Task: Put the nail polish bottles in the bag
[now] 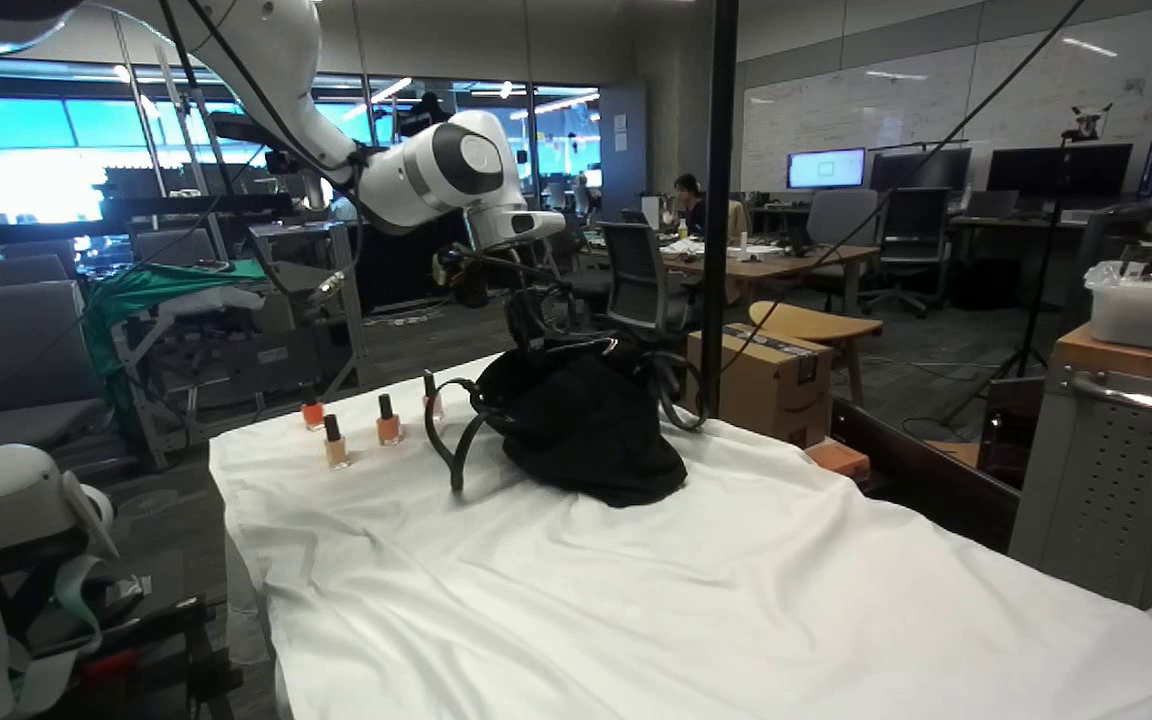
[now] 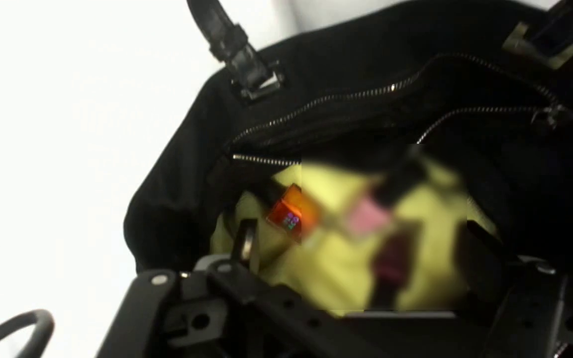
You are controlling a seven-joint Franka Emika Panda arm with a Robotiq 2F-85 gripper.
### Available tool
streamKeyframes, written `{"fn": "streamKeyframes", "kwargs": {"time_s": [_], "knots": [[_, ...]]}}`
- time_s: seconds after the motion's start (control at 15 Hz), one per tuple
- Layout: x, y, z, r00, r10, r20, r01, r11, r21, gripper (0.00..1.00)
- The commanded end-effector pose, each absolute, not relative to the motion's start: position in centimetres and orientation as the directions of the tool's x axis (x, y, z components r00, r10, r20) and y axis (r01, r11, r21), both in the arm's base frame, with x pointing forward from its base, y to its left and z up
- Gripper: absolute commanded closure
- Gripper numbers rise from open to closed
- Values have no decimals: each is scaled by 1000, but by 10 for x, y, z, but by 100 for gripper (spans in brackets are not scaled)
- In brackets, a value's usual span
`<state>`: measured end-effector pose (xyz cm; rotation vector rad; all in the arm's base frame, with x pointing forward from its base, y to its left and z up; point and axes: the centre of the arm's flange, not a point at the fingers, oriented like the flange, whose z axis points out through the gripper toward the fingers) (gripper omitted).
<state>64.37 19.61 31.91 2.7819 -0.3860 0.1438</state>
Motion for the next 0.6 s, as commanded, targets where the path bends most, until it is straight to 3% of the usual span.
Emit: {"fn": "streamKeyframes", "kwargs": {"time_s": [0.0,0.53], "knots": [[592,205,329,967,-239,92,-255,-924,283,0],[499,258,296,972,-232,-35,-225,-963,149,0]]}}
